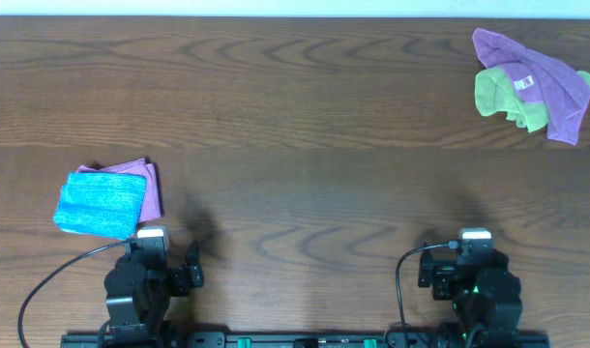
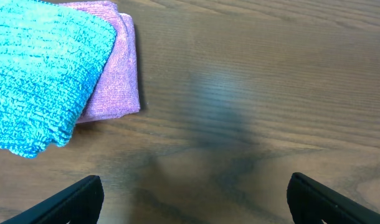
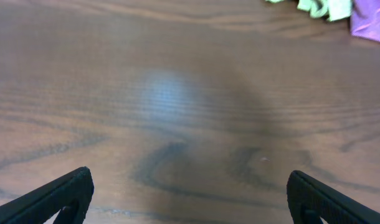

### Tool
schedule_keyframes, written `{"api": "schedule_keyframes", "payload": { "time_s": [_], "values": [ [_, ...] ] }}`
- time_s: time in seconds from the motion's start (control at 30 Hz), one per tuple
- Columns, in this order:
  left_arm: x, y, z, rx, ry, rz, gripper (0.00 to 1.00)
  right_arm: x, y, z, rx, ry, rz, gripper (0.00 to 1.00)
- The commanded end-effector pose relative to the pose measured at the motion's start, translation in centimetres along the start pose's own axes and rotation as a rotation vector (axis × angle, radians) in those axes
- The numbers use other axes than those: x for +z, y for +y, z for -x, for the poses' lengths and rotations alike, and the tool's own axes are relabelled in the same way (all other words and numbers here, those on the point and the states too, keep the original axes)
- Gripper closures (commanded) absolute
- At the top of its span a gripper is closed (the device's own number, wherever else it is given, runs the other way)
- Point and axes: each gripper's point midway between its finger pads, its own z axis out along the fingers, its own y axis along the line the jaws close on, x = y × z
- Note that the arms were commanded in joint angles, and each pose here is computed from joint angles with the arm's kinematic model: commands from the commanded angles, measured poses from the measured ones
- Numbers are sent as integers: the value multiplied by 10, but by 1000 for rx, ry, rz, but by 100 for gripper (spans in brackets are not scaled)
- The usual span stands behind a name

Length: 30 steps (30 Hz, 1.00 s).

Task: Fold the cloth

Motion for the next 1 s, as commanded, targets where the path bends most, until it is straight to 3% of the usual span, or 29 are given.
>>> {"api": "schedule_keyframes", "payload": {
  "time_s": [0.0, 0.27, 0.53, 0.97],
  "values": [
    [4, 1, -7, -6, 17, 5, 5, 8, 3, -13, -18, 30, 14, 1],
    [4, 1, -7, -6, 17, 5, 5, 12, 4, -17, -27, 37, 21, 1],
    [4, 1, -7, -6, 17, 5, 5, 12, -7, -18, 142, 39, -46, 1],
    [4, 1, -7, -6, 17, 5, 5, 12, -7, -18, 143, 40, -45, 1]
  ]
}}
